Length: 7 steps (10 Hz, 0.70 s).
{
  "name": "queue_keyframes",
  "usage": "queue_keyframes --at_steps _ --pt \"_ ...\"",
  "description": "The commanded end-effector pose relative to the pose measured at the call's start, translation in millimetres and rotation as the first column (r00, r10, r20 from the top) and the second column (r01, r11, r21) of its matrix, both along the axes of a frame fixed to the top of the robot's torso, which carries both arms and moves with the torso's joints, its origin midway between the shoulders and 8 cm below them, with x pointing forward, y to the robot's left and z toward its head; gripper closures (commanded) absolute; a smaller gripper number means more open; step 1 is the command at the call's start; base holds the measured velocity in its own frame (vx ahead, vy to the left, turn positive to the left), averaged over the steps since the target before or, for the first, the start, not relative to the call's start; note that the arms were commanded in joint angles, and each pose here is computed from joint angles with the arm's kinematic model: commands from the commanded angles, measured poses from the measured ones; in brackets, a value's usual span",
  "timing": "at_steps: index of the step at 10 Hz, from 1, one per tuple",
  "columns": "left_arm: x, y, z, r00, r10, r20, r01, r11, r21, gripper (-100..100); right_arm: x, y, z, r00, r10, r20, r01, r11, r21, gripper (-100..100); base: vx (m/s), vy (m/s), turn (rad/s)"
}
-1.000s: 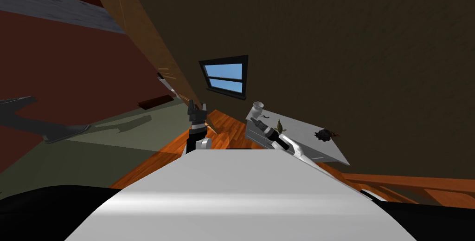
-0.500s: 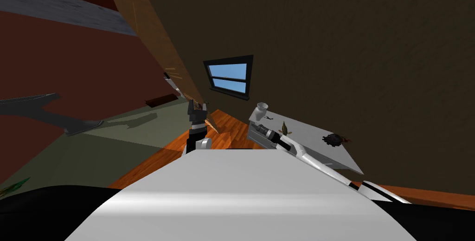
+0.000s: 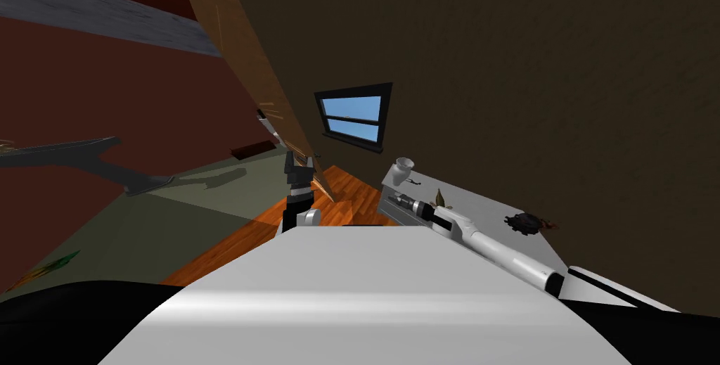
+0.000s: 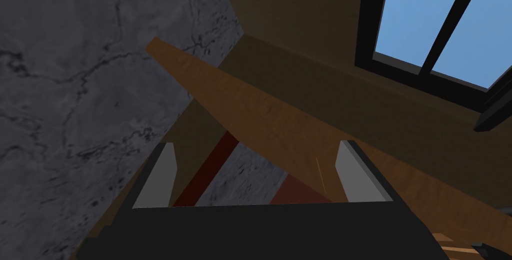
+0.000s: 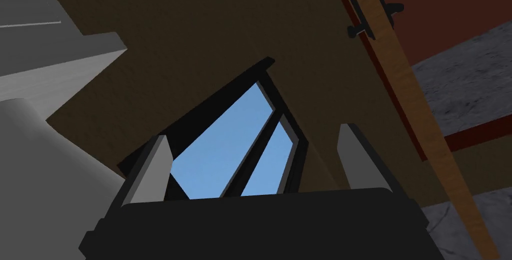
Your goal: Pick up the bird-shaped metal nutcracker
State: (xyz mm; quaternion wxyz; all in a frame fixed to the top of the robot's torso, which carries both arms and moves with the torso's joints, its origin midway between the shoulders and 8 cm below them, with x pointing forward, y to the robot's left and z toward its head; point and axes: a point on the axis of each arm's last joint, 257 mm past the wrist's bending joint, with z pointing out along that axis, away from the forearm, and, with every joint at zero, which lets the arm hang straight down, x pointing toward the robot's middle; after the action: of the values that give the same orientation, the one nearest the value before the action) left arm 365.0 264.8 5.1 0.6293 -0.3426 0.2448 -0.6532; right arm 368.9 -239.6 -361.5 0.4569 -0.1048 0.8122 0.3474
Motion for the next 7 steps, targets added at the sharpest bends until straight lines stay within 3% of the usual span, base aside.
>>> queue_keyframes --at_steps 1,2,3,4,5,6,7 --pt "0.0 0.0 0.0 1.000 0.000 0.000 0.000 1.000 0.000 0 -1.8 -19.3 -13.1 1.000 0.008 -0.015 -0.009 0.998 -0.061 -100 0.050 0.019 0.044" --pt "0.0 0.0 0.0 1.000 0.000 0.000 0.000 1.000 0.000 0 -2.3 -26.4 -18.1 1.000 -0.003 -0.023 0.002 0.997 -0.072 -100 0.028 0.009 -0.008" --pt "0.0 0.0 0.0 1.000 0.000 0.000 0.000 1.000 0.000 0 -9.8 -46.5 -27.8 0.999 0.032 -0.037 -0.038 0.988 -0.152 -100 0.043 0.027 0.112" --pt "0.0 0.0 0.0 1.000 0.000 0.000 0.000 1.000 0.000 0 -10.8 -57.8 -34.5 0.999 0.014 -0.049 -0.022 0.985 -0.169 -100 0.046 0.023 0.063" --pt "0.0 0.0 0.0 1.000 0.000 0.000 0.000 1.000 0.000 0 -18.4 -81.8 -42.6 0.997 0.043 -0.067 -0.059 0.967 -0.247 -100 0.062 0.022 0.112" --pt "0.0 0.0 0.0 1.000 0.000 0.000 0.000 1.000 0.000 0 -19.9 -94.7 -48.8 0.997 0.023 -0.079 -0.043 0.963 -0.266 -100 0.057 0.018 0.061" --pt "0.0 0.0 0.0 1.000 0.000 0.000 0.000 1.000 0.000 0 -27.7 -121.2 -54.3 0.994 0.046 -0.099 -0.077 0.937 -0.340 -100 0.055 0.029 0.115"
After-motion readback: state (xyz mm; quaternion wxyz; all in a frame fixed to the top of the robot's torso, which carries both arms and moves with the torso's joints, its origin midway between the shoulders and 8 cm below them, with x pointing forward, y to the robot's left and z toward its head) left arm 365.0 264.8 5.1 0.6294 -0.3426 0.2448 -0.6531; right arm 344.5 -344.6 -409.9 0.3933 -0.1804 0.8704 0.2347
